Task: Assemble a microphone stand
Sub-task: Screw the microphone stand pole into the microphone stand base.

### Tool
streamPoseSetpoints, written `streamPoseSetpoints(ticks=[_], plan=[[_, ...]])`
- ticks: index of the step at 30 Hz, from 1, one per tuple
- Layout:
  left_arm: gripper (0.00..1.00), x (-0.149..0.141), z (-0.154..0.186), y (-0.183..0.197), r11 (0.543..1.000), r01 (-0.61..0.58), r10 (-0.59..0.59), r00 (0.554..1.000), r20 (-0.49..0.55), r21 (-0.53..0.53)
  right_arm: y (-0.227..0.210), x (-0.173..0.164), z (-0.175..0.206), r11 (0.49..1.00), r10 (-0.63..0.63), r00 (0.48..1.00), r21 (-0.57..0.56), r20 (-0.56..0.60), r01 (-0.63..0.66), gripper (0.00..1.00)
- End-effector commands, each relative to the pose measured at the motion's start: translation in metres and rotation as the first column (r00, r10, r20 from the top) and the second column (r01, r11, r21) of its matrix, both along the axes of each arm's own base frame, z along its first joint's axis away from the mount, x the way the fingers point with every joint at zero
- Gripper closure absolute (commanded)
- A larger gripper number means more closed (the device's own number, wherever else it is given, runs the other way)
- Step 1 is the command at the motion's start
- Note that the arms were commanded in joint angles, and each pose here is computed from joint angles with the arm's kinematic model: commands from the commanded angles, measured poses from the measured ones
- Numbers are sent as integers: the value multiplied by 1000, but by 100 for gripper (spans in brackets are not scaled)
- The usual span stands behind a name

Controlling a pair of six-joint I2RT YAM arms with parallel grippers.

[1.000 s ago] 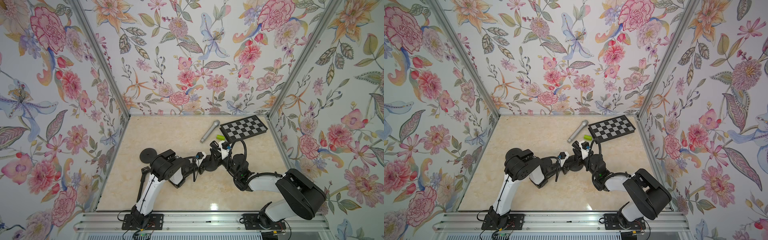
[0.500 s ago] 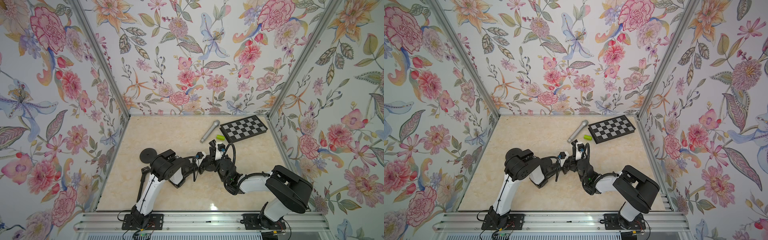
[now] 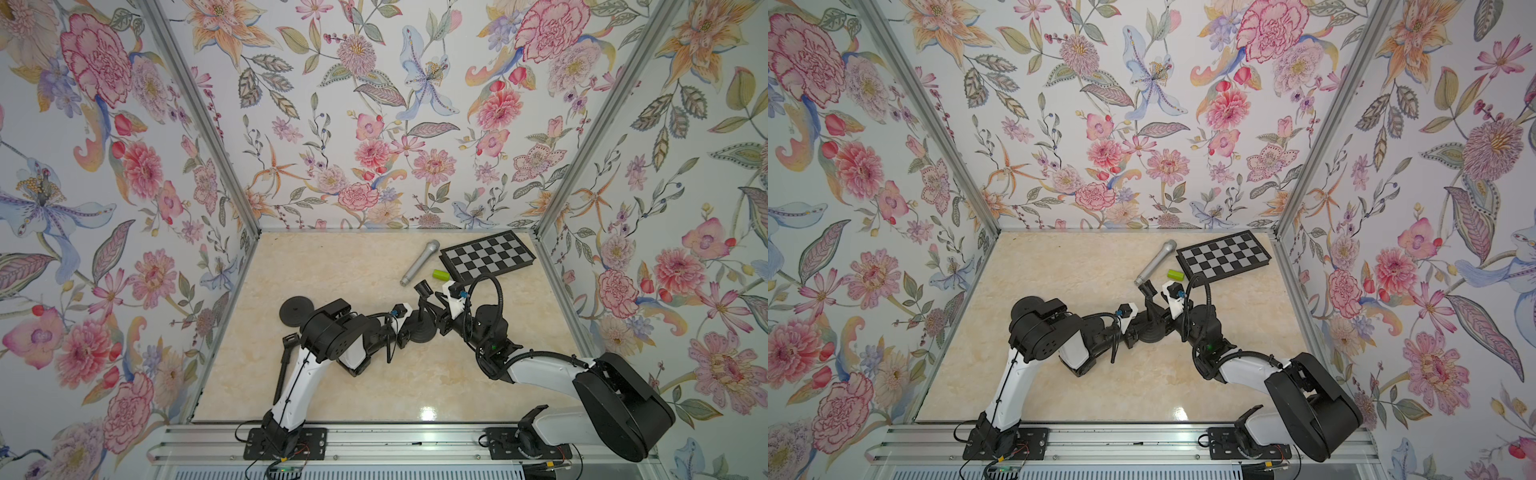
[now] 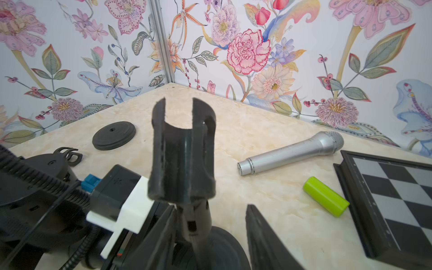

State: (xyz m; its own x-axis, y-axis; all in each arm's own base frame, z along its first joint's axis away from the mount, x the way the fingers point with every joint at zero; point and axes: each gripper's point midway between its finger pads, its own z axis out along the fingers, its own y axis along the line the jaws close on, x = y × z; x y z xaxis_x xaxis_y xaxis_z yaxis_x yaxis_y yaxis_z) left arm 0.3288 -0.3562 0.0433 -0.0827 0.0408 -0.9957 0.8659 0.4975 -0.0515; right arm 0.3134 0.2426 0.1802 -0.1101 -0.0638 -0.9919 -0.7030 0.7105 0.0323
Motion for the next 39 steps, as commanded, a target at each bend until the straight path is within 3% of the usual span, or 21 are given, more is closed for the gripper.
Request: streamPoseSetpoints(ticks=[1, 9, 16, 20, 22, 26, 29, 31, 33, 36, 39], plan=[[63, 7, -1, 27, 993, -104, 108, 990, 90, -46, 16, -25, -1, 965, 255, 966, -66, 33, -252, 48], [63, 8, -3, 25, 993, -102, 106, 992, 75, -56, 22, -18, 3, 861, 509, 853, -72, 113, -504, 46], [63, 8, -6, 26, 994, -102, 106, 992, 71, -50, 28, 12, 1, 854, 519, 851, 7, 78, -521, 50], [63, 9, -2, 26, 994, -102, 106, 991, 84, -51, 28, 17, -2, 870, 490, 869, 25, 73, -492, 59], [63, 9, -4, 26, 993, -104, 108, 991, 78, -50, 28, 22, -4, 890, 452, 890, 33, 64, -455, 68], [63, 9, -3, 27, 993, -106, 110, 991, 76, -51, 19, 36, -14, 961, 272, 962, 42, 22, -273, 98], [63, 11, -3, 28, 992, -116, 120, 990, 73, -55, 4, 39, -21, 997, -9, 1000, 76, 15, 7, 100], [63, 12, -1, 29, 991, -119, 123, 989, 79, -56, -8, 34, -30, 968, -229, 973, 104, -18, 229, 100], [63, 12, -6, 29, 991, -123, 126, 990, 66, -54, -3, 19, -43, 927, -364, 931, 84, -39, 366, 100], [63, 14, -1, 29, 990, -125, 129, 989, 67, -66, 14, 5, -61, 912, -391, 915, 92, -100, 399, 100], [63, 14, -5, 29, 990, -126, 129, 990, 62, -59, 30, -2, -64, 932, -330, 939, 123, -99, 340, 100]])
